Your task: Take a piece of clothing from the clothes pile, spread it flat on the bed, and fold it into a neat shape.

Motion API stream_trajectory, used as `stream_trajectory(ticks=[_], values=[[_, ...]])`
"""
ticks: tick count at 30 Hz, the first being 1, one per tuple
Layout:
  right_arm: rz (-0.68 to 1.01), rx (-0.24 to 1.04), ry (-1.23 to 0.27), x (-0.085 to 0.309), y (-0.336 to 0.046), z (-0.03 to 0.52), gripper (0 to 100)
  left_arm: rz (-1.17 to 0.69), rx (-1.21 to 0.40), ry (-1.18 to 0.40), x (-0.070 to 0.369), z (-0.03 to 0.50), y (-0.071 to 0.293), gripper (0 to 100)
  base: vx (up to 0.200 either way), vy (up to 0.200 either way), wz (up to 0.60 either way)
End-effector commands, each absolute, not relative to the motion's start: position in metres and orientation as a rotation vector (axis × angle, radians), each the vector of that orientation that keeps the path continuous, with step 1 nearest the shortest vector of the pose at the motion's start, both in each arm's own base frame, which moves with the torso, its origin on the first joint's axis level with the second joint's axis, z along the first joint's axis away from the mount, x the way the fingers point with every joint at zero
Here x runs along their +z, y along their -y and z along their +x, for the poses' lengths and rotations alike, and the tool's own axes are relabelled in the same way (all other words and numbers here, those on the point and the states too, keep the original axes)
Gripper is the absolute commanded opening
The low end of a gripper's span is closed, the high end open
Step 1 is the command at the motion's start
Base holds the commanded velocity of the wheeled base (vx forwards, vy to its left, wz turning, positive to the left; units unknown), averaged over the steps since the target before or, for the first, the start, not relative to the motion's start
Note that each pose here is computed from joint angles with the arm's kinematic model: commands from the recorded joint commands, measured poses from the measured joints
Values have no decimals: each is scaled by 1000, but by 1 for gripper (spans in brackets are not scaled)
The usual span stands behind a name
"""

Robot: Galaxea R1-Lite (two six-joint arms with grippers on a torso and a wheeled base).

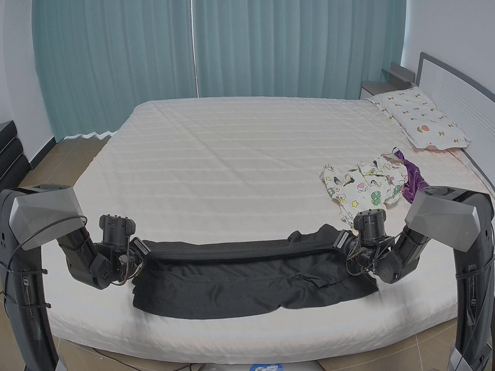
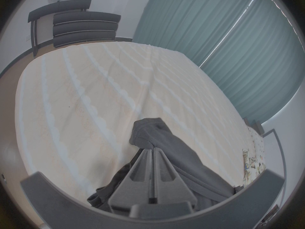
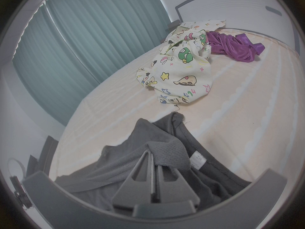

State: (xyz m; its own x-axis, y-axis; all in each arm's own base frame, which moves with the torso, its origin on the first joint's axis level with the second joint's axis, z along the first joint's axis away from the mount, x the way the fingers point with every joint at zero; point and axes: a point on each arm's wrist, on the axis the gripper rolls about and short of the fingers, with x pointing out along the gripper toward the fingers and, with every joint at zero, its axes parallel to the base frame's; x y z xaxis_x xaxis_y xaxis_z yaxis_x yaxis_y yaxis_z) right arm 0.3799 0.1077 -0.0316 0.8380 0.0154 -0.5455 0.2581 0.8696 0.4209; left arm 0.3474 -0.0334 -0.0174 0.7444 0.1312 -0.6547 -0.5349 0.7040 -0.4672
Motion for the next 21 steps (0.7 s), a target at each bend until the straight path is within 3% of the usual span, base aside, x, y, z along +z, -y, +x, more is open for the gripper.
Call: stream_trajectory(ticks=[1, 20, 21], values=[[469, -134, -599, -36, -106, 372, 0, -667, 392, -671, -24, 340, 37, 0, 0, 0, 0], [363, -95, -677, -46, -105, 355, 0, -500, 353, -793, -42, 319, 43, 0, 0, 0, 0], [362, -94, -677, -46, -105, 355, 0, -500, 353, -793, -42, 319, 43, 100, 0, 0, 0]])
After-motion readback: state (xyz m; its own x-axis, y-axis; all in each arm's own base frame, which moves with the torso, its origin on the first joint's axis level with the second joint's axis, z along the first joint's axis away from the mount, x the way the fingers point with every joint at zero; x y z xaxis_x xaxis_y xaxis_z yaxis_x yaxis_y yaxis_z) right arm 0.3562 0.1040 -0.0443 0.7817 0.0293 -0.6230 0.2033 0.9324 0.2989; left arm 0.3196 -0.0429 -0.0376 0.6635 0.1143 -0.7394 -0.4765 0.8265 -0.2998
